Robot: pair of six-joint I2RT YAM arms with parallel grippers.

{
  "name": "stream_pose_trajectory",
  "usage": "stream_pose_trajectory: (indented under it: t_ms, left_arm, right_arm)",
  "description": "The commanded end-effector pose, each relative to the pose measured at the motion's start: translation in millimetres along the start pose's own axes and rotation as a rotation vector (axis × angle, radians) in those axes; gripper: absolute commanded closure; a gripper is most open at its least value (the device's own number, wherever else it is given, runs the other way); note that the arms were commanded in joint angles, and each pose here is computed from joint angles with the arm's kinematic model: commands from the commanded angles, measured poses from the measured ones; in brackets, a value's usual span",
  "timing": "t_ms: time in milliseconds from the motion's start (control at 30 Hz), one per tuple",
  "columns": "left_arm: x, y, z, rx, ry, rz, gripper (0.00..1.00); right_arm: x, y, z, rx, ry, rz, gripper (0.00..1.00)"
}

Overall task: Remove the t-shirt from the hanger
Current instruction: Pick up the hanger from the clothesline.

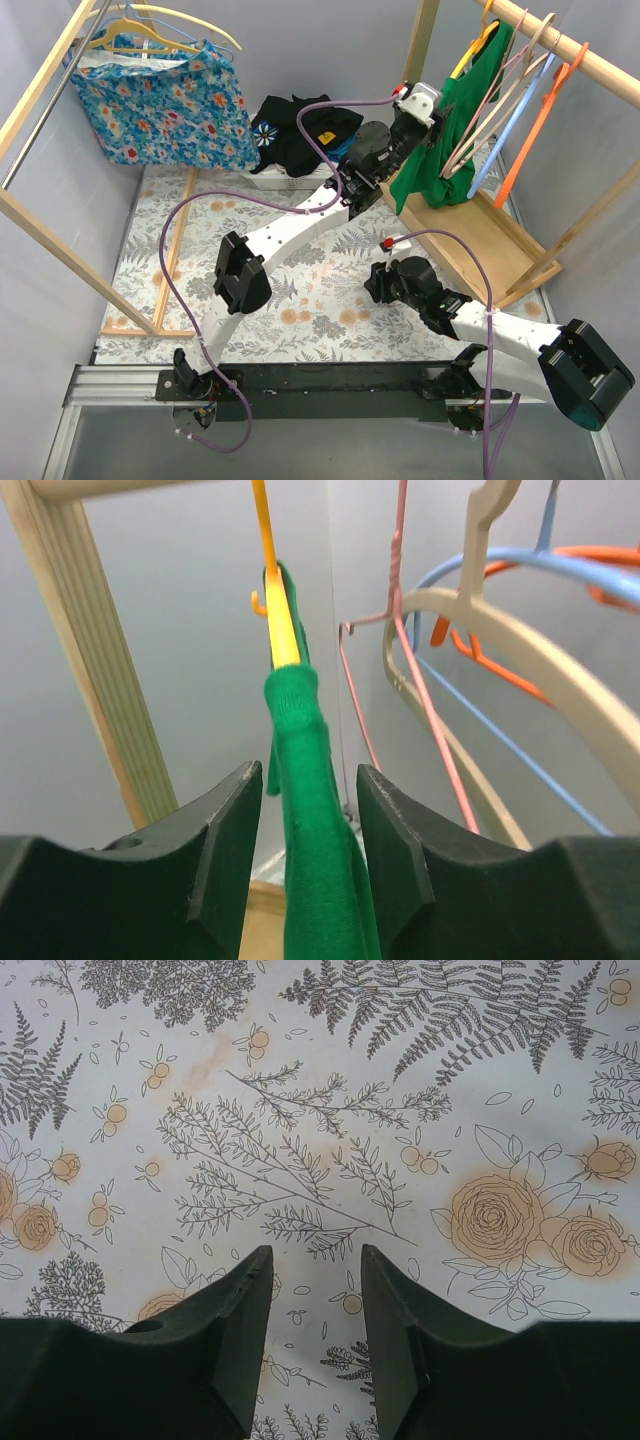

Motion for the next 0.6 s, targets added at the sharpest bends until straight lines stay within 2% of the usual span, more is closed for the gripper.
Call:
stream_pose_trajectory:
  t_ms: [0,100,200,233,267,567]
  left_arm:
    - [-15,9,2,0.008,0.107,0.000,0.58]
    - [-18,13,3,0.014,0.124,0.007,0.60]
    - [-19,12,5,0.013,0.119,0.010,0.78]
    - [-17,14,5,0.018,0.111,0.014,0.86]
    - [-13,14,4,0.023,0.091,0.016,0.99]
    - [18,18,5,0.041,-0.029,0.014,1.00]
  right_arm:
    - [2,-1,-1,-0.014,-0.035,-0.003,0.52]
    - [2,-1,-1,-0.017,-0.035,-0.003,0.53]
    - [1,-2,-1,-0.023,-0.034,-0.002,0.53]
    - [1,-2,-1,-0.023,-0.034,-0.001,0.53]
    - [1,-2,-1,-0.024,-0.032,-0.003,0.53]
    - [0,-2,-3,-0.026,-0.025,-0.002,0.53]
Point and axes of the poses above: each gripper's point midway between its finger pads, its own z axis back along the fingers, its own y axis along the line the jaws close on, x = y × z, the point moved 9 cm from there along z, back along the fingers, and after that the axes turned 3 degrees about z, right-handed, at the moved point
